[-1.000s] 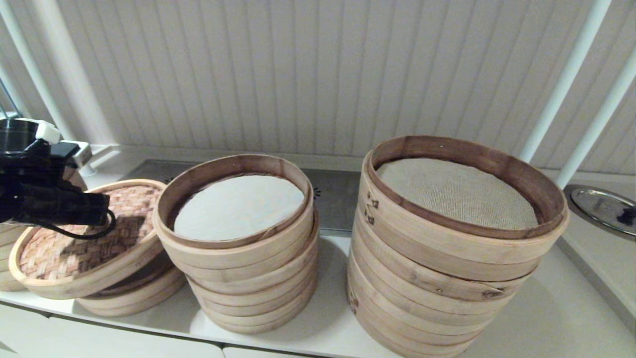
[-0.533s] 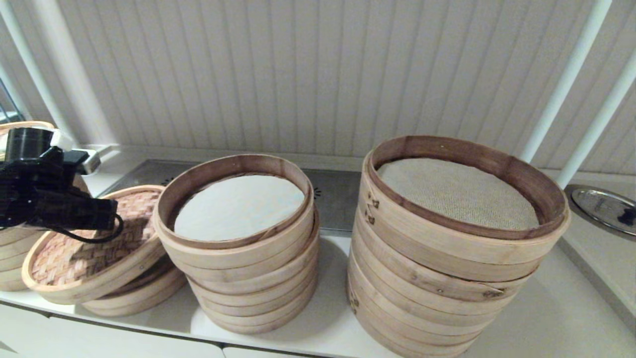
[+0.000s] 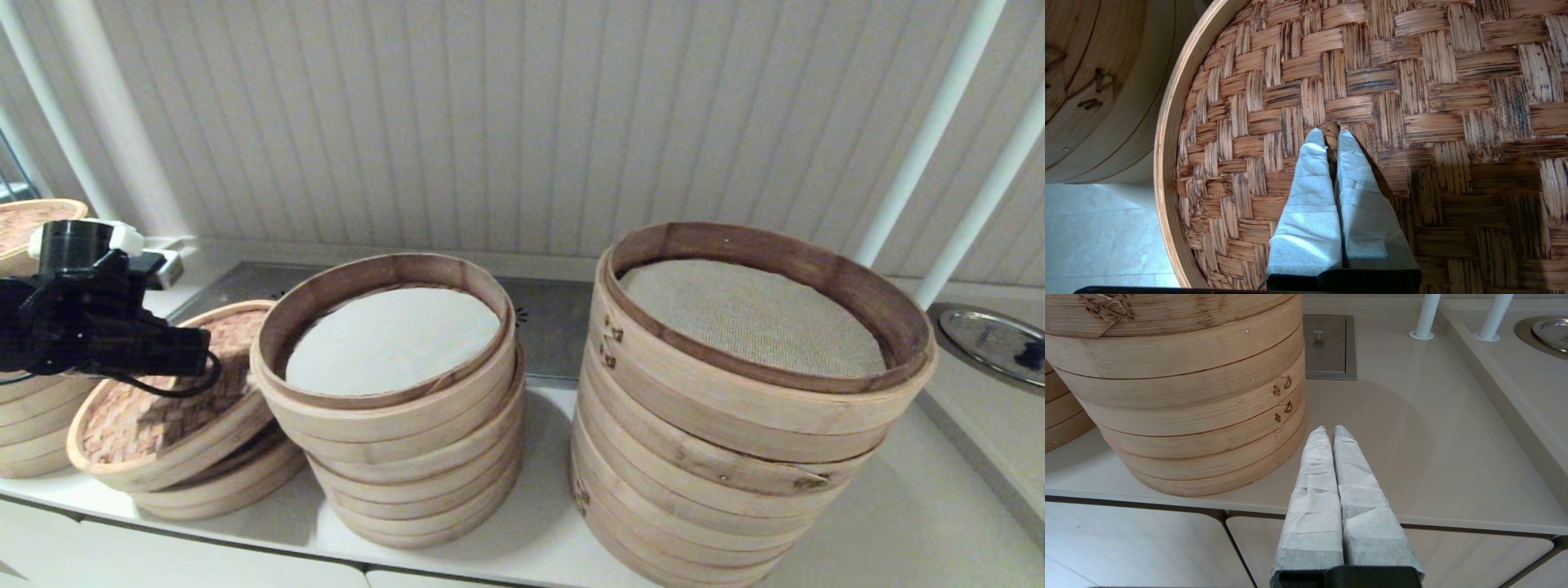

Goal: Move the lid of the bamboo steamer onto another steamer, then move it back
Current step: Put the steamer

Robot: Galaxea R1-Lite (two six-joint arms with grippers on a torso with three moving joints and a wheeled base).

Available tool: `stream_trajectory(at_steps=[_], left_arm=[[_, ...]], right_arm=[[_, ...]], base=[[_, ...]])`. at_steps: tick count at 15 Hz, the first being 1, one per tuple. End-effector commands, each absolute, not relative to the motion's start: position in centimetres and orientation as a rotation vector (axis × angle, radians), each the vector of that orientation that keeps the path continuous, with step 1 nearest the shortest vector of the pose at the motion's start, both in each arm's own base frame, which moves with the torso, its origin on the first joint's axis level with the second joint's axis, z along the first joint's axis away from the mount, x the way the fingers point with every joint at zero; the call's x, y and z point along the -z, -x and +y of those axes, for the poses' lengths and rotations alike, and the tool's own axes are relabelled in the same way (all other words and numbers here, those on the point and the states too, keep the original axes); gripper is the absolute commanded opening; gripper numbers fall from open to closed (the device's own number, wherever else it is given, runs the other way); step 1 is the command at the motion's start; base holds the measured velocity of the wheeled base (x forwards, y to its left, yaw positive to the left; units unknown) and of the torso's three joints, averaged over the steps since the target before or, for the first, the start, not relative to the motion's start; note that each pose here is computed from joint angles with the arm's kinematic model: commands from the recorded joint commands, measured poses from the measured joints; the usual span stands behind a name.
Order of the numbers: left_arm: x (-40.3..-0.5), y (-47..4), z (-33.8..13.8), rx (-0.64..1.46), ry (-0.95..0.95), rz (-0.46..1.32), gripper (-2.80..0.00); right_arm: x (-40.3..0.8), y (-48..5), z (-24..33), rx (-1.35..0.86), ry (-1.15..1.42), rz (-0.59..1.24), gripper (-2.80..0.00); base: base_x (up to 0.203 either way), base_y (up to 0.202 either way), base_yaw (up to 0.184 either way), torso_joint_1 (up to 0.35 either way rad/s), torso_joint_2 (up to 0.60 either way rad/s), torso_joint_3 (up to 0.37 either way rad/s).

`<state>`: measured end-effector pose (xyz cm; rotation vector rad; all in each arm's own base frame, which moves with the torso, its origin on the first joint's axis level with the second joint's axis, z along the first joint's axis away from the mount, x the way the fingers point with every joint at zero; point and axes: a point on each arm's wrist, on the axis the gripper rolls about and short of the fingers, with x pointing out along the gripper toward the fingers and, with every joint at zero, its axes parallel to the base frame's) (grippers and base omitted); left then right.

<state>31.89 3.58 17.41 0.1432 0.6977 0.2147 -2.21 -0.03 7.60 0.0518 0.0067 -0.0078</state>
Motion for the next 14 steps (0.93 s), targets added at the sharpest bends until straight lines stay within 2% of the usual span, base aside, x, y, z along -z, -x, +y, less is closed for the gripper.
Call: stream_trajectory(at_steps=[1, 14], left_arm=[[-17.08, -32.27, 3.66, -0.214, -0.146, 0.706, -2.80], [-17.08, -32.17, 4.30, -0.232, -0.147, 0.709, -2.80]], right_arm=[[-7.56, 2.20, -0.03, 0.008, -0.052, 0.007, -2.80], [-7.56, 2.19, -0.03, 0.008, -0.052, 0.008, -2.80]], base=[[0.000, 0.000, 0.000, 0.000, 0.00, 0.000], [0.000, 0.000, 0.000, 0.000, 0.00, 0.000]])
